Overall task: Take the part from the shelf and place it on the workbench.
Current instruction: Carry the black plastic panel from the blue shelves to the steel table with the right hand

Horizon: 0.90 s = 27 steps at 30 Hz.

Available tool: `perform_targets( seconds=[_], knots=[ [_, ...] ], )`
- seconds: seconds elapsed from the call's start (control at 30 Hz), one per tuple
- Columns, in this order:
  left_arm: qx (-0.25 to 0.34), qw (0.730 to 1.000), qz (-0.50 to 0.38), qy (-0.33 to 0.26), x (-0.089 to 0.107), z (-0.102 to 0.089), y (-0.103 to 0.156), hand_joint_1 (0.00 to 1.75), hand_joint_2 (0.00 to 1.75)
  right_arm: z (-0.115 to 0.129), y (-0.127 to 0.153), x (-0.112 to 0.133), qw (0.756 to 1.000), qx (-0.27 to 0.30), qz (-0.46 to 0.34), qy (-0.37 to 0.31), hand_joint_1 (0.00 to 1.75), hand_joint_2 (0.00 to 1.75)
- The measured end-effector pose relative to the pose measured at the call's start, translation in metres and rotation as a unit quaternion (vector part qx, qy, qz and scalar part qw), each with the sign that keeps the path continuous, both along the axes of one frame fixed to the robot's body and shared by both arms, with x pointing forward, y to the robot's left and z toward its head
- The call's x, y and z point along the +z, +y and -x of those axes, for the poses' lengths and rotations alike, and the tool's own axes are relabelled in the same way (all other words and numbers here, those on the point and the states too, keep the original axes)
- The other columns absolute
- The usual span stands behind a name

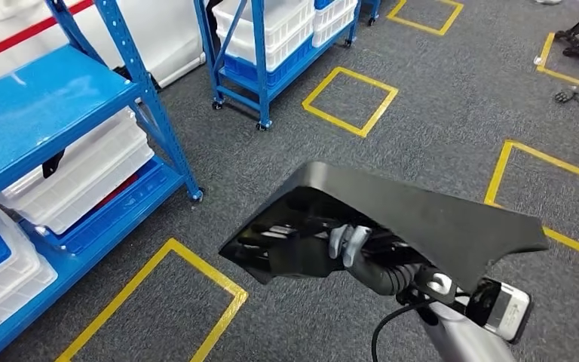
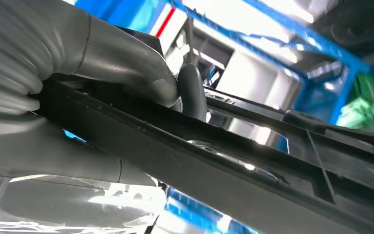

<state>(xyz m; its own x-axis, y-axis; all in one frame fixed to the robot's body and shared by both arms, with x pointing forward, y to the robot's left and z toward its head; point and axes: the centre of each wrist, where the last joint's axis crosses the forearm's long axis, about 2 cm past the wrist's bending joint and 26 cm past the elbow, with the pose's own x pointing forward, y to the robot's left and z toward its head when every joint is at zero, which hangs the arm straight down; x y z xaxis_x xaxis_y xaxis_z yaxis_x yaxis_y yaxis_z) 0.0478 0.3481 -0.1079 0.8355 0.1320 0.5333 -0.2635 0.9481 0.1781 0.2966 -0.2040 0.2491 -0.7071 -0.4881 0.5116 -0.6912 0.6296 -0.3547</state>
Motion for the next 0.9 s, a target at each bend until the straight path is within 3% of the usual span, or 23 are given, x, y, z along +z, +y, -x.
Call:
perform_targets(
  seconds=[0.33, 0.9],
  knots=[
    [-0.044, 0.999, -0.002, 0.017, 0.000, -0.001, -0.005, 0.00, 1.75, 0.018, -0.011, -0.022, 0.999, -0.023, -0.002, 0.025, 1.75, 1.75],
    [-0.021, 0.999, 0.002, -0.034, 0.000, -0.012, -0.013, 0.00, 1.75, 0.007, -0.011, -0.009, 1.000, 0.019, -0.007, 0.013, 1.75, 1.75]
  ],
)
